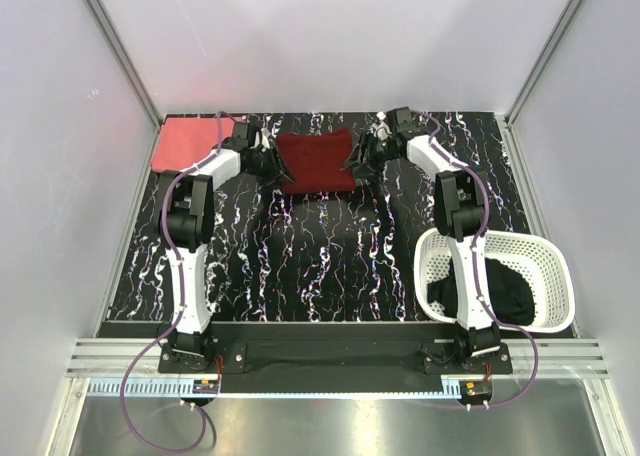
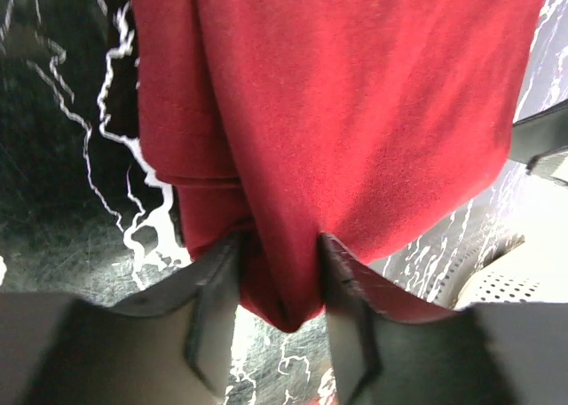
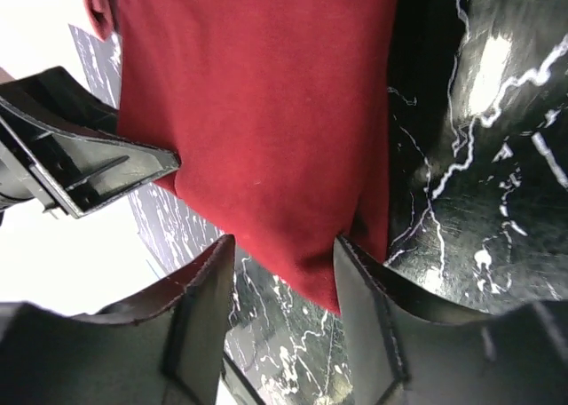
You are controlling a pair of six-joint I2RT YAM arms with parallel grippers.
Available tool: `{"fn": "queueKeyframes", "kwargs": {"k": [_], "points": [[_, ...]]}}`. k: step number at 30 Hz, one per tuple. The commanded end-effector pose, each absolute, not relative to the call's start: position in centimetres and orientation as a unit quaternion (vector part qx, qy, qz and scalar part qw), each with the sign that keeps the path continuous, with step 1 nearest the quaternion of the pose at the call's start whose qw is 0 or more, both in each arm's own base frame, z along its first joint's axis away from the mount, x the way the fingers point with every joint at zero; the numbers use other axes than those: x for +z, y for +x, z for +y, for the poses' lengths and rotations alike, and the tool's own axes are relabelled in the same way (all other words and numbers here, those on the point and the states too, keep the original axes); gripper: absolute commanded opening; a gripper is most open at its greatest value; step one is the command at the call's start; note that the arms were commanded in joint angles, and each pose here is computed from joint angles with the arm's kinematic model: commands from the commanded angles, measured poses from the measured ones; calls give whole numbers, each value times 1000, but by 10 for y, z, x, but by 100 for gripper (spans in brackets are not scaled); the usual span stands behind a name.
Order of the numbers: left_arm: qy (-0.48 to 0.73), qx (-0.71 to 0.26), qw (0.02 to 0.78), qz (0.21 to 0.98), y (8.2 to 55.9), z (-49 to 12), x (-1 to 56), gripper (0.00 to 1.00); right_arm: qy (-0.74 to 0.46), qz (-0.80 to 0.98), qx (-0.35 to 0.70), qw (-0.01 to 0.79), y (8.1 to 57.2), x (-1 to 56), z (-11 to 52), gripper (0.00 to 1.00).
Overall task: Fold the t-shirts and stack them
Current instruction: Fold the tshirt
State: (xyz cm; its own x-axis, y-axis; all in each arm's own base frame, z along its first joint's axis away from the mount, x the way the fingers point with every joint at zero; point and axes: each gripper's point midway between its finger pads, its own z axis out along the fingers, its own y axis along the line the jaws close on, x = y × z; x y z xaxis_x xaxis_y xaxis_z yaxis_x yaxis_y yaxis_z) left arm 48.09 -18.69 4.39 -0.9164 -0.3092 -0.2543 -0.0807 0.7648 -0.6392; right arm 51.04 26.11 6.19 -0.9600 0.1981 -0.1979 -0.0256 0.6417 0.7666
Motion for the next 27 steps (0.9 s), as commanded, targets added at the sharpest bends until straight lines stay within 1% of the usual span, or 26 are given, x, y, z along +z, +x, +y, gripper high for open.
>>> {"fn": "queueKeyframes", "kwargs": {"k": [1,4,5,6,7,8,9,11,12,14,15,16,17,18,19,20,21,22,23,24,25,26,27], "points": [[-90,-349,189,914,477,-195,66,39,40,888,440,130,503,63,274,54],[-93,-346,176,917,469,-196,64,28,43,889,441,118,497,59,274,42],[-94,-345,170,918,466,-196,62,26,46,890,440,110,493,58,273,35],[-95,-347,168,918,462,-197,65,21,45,890,439,111,490,63,272,27],[-92,-347,163,919,458,-200,66,19,50,894,434,100,482,56,269,23],[-94,-344,151,922,448,-200,61,16,51,895,431,100,477,63,268,18],[-97,-339,149,924,441,-200,66,12,58,900,425,85,465,55,265,8],[-105,-331,121,930,418,-200,56,11,52,897,432,78,450,67,265,7],[-107,-327,113,932,406,-200,55,10,53,901,426,60,434,59,262,6],[-100,-324,116,934,387,-202,68,10,50,908,414,45,413,60,258,5],[-109,-313,90,939,363,-198,54,10,44,911,407,42,397,65,253,5],[-101,-318,99,938,351,-201,68,10,43,913,404,36,386,66,251,5],[-101,-316,91,939,336,-201,66,10,34,912,406,44,374,83,250,5],[-109,-305,69,944,312,-197,54,10,39,917,397,22,351,73,246,5],[-95,-310,78,943,295,-203,67,11,39,918,394,16,337,75,244,6],[-93,-307,74,944,282,-203,67,12,29,917,396,29,325,92,243,6],[-93,-295,49,950,252,-204,56,13,36,921,388,6,300,81,237,8],[-90,-295,47,950,238,-206,57,16,38,921,387,1,288,82,234,9],[-87,-303,59,947,228,-208,68,30,40,921,388,-2,268,85,230,18],[-88,-285,41,954,205,-203,58,35,42,919,391,-4,259,87,228,22],[-91,-278,42,955,197,-198,59,41,42,918,394,-5,251,89,226,25],[-92,-276,48,956,190,-193,63,49,37,917,397,4,244,98,224,33],[-96,-262,65,958,184,-183,71,69,37,917,396,0,235,96,221,39]]}}
